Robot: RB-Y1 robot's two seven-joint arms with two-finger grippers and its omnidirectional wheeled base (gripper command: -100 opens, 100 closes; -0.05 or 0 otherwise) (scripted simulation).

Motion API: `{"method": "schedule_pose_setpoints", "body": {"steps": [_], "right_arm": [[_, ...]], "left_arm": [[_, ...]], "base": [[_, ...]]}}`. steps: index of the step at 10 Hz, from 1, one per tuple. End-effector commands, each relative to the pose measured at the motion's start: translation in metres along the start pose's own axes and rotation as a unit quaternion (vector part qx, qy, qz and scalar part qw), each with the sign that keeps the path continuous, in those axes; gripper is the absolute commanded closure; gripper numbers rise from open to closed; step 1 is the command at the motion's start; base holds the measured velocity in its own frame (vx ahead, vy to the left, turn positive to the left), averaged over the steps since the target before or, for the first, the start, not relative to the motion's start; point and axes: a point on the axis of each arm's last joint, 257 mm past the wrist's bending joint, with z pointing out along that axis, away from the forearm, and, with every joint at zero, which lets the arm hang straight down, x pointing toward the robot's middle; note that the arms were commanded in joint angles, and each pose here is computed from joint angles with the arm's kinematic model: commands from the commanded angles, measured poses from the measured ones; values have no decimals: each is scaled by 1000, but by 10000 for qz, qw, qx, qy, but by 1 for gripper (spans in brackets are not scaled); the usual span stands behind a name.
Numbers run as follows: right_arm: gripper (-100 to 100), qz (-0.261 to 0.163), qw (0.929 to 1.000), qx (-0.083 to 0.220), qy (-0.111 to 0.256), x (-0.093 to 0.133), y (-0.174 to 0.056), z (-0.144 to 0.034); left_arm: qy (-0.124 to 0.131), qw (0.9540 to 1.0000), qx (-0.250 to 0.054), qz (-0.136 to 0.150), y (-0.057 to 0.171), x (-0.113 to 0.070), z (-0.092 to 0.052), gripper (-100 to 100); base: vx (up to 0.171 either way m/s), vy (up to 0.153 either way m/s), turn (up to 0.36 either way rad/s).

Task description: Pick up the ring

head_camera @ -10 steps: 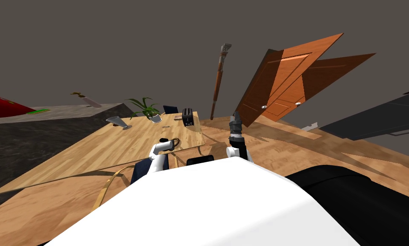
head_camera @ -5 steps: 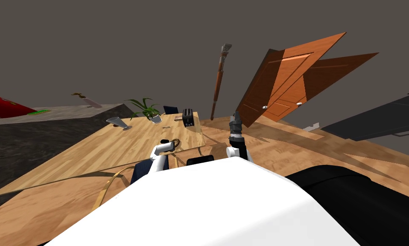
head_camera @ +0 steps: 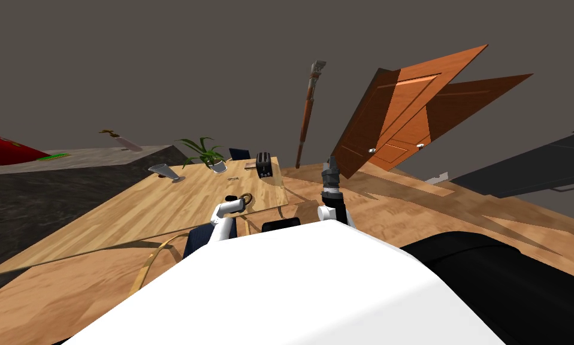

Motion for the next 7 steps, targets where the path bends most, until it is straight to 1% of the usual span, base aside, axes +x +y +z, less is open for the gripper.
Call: {"method": "schedule_pose_setpoints", "body": {"steps": [1, 2, 3, 5, 6, 7], "right_arm": [[0, 0, 10000, 0, 0, 0, 0, 0], [0, 0, 10000, 0, 0, 0, 0, 0], [0, 0, 10000, 0, 0, 0, 0, 0], [0, 0, 10000, 0, 0, 0, 0, 0], [0, 0, 10000, 0, 0, 0, 0, 0], [0, 0, 10000, 0, 0, 0, 0, 0]], "left_arm": [[0, 10000, 0, 0, 0, 0, 0, 100], [0, 10000, -1, 0, 0, 0, 0, 0], [-3, 10000, -13, -3, -4, 0, -6, 100], [-7, 10000, -14, -9, -9, -1, -13, 100], [-5, 10000, -1, -7, -8, -1, -11, 100], [-5, 10000, -13, -7, -8, -1, -11, 0]], "base": [[0, 0, 0], [0, 0, 0], [-31, -5, -9], [-50, -13, -9], [-23, -4, 0], [0, 0, 0]]}}
